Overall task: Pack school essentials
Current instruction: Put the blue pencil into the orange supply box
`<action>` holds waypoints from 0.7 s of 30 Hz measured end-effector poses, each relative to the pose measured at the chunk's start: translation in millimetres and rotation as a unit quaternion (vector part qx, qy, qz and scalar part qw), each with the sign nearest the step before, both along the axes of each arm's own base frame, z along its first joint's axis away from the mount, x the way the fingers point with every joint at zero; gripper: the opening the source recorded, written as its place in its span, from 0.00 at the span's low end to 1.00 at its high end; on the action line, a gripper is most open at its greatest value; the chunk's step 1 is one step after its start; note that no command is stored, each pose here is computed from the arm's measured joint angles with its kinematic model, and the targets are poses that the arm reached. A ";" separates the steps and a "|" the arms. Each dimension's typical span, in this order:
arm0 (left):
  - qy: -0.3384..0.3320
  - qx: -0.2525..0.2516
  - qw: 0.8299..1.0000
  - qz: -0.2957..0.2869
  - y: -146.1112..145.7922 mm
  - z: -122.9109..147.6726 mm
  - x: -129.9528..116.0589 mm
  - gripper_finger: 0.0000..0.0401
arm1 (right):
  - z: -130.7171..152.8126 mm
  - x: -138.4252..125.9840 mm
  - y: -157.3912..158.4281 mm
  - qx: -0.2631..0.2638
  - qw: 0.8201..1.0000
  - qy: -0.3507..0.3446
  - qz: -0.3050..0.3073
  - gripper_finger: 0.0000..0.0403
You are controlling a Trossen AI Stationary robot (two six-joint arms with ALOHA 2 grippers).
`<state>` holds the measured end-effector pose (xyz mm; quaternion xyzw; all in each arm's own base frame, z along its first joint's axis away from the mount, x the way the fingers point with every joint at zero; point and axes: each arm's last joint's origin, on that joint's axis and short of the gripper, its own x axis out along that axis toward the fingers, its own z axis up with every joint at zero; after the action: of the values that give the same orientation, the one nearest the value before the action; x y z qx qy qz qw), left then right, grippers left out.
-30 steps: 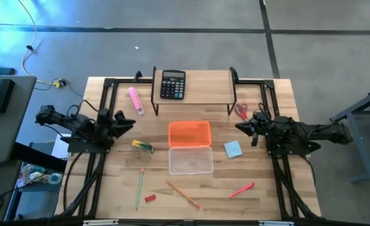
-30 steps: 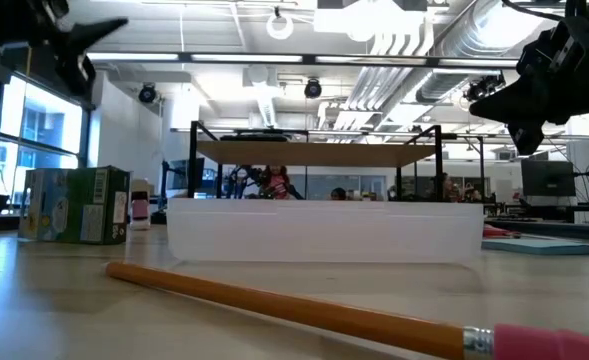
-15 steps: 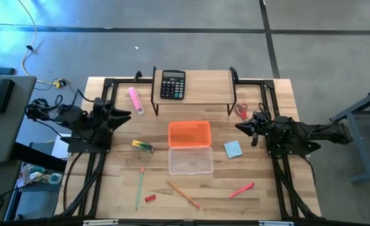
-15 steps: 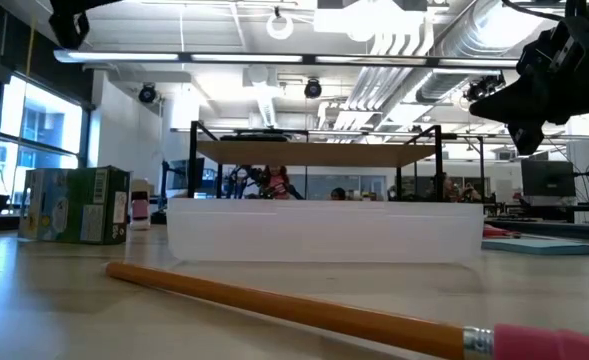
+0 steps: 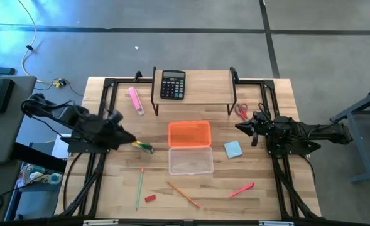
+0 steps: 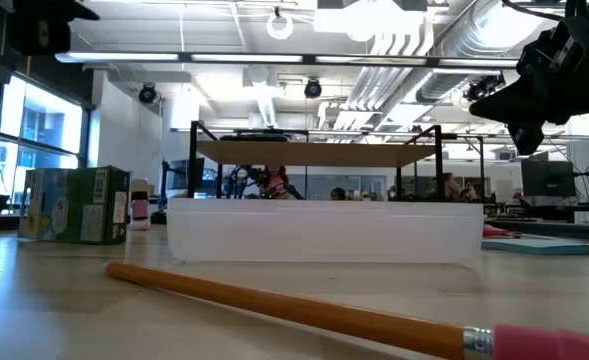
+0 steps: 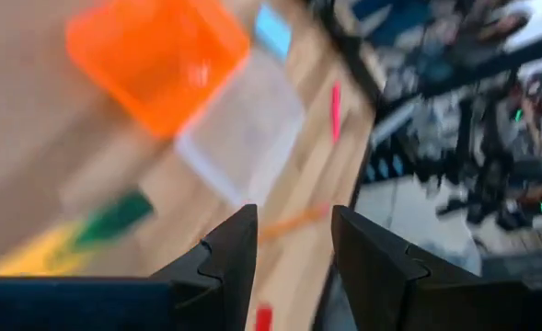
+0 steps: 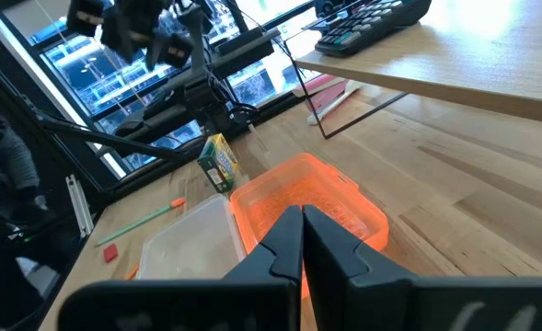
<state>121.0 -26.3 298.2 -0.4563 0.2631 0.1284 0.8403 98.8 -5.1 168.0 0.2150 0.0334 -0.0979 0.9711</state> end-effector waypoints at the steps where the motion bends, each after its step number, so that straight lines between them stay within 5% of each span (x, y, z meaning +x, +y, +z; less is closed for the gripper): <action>1: 0.015 -0.013 1.000 -0.010 -2.3 -2.7 3.5 0.33 | 0.0 0.0 0.0 0.000 1.000 0.000 0.000 0.00; 8: 0.112 -0.075 0.991 -0.025 -19.7 -21.6 23.4 0.33 | 0.1 0.0 0.0 0.000 1.000 0.000 0.000 0.00; 21: 0.270 -0.118 0.953 0.075 -44.2 -62.1 47.2 0.33 | 0.0 0.0 0.0 0.000 1.000 0.000 0.000 0.00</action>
<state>168.2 -70.5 236.1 -0.5184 0.4587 0.2778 0.6660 98.8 -5.0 168.0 0.2150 0.0336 -0.0979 0.9711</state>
